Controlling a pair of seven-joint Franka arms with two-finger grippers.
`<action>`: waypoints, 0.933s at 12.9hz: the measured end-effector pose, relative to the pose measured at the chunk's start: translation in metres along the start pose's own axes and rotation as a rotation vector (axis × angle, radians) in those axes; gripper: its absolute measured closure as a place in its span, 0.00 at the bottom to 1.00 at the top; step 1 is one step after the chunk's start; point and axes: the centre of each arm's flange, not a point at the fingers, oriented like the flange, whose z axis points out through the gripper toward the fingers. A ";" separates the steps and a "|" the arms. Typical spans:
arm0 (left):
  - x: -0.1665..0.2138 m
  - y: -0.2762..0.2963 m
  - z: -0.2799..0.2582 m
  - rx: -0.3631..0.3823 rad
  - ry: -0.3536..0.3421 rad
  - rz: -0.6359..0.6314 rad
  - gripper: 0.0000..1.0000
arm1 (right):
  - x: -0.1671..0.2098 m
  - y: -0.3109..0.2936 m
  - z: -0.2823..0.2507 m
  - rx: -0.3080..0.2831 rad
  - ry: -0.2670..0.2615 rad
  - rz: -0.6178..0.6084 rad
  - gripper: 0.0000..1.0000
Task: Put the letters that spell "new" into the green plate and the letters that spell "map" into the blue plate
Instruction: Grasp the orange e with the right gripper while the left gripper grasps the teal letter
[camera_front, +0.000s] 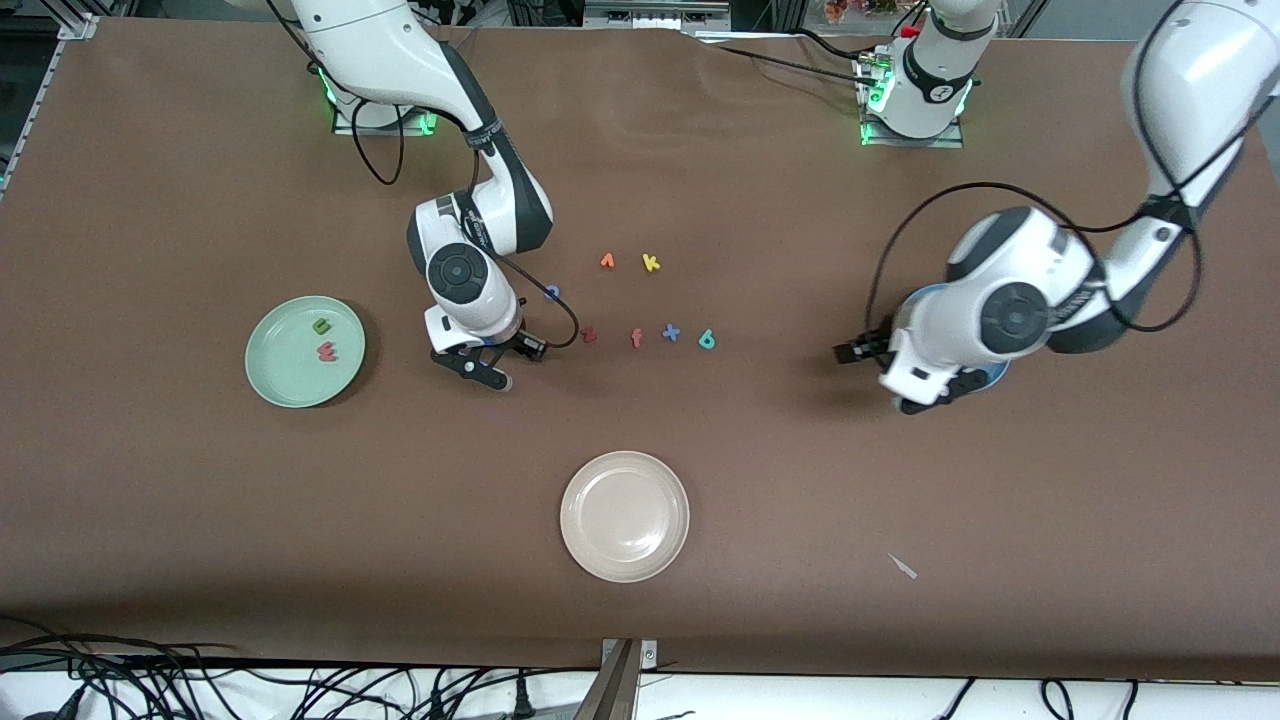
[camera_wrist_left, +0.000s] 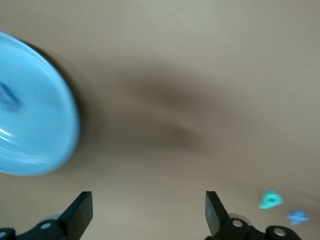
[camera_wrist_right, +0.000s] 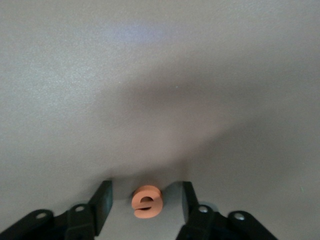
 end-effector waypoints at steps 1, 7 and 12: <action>-0.016 0.023 0.009 -0.016 0.017 -0.047 0.01 | -0.001 0.000 0.001 0.000 0.000 -0.001 0.41; -0.064 0.106 0.096 -0.087 0.116 -0.260 0.01 | -0.005 -0.006 0.000 0.008 0.005 -0.012 0.65; -0.092 0.128 0.120 -0.092 0.118 -0.281 0.04 | -0.005 -0.007 0.000 0.009 0.007 -0.014 0.72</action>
